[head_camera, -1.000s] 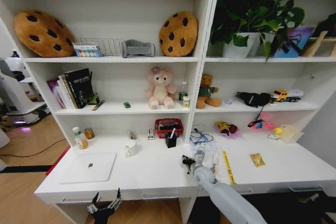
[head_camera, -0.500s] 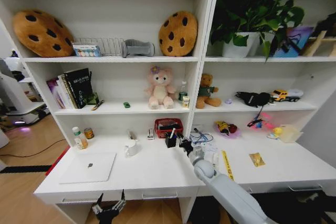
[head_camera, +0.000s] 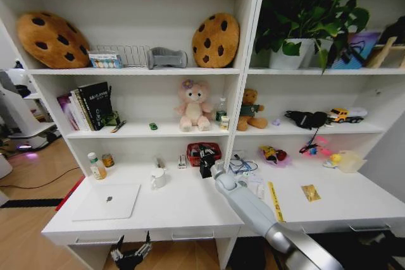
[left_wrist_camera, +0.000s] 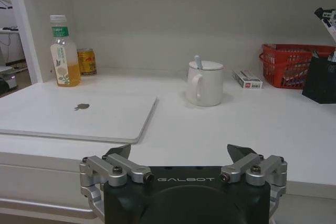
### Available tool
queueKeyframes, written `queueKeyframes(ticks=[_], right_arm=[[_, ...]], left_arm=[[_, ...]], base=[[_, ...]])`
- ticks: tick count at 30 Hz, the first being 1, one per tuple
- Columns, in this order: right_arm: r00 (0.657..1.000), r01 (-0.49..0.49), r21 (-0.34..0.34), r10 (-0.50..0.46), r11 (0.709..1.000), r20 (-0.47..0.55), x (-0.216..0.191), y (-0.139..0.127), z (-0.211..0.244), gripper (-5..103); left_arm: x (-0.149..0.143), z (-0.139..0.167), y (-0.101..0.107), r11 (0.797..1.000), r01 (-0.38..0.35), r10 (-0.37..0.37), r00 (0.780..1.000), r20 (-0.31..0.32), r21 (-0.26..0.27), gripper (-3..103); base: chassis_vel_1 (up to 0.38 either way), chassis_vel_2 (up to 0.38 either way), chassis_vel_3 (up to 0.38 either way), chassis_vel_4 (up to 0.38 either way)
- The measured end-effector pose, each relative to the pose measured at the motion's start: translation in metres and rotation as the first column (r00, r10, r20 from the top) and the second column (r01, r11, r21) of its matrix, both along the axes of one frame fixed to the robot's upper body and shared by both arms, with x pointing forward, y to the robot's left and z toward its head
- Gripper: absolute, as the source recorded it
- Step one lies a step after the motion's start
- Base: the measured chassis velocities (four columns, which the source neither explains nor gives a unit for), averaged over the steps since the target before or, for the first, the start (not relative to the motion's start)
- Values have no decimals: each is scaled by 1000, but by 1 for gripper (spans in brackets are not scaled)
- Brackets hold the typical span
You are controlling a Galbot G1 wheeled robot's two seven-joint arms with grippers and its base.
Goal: Organize the objects on the table.
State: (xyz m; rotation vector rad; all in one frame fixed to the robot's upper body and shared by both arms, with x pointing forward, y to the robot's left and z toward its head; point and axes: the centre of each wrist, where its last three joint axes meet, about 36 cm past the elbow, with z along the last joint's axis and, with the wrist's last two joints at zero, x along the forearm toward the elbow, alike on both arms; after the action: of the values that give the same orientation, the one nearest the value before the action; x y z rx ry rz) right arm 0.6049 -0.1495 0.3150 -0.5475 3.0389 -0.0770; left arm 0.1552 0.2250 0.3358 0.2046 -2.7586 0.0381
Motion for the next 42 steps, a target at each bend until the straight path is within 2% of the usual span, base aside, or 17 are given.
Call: queueKeyframes(ticks=[9,14,24,32,35,38,41,42], right_arm=[[999,47,-47,-48,998,-3,12,-9,-17,10],[998,60,-49,-60,997,-12,12,-11,-27,10],[998,69,-22,-69,997,6,14,-4,-33,10],[998,54,1,-54,999,20,6,-8,-32,8],[999,46,12,-46,999,19,-4,-12,-31,23],[999,46,14,-46,999,16,-7,-14,-31,28],[999,52,20,-52,998,14,-14,-18,-32,44],[999,52,20,-52,998,14,-14,-18,-32,44]], left_arm=[[2,-2,1,1000,-7,7,1000,-1,-3,100],[3,-3,2,1000,-7,7,1000,-2,-3,100],[3,-4,2,1000,-4,4,1000,-5,-7,100],[5,-4,3,1000,-11,11,1000,1,-9,100],[6,-4,4,1000,-13,13,1000,3,-11,100],[6,-4,4,1000,-13,13,1000,4,-11,100],[7,-4,6,1000,-15,15,1000,5,-11,100],[7,-4,6,1000,-15,15,1000,5,-11,100]], base=[[0,0,0,0],[0,0,0,0],[0,0,0,0],[0,0,0,0],[0,0,0,0],[0,0,0,0],[0,0,0,0],[0,0,0,0]])
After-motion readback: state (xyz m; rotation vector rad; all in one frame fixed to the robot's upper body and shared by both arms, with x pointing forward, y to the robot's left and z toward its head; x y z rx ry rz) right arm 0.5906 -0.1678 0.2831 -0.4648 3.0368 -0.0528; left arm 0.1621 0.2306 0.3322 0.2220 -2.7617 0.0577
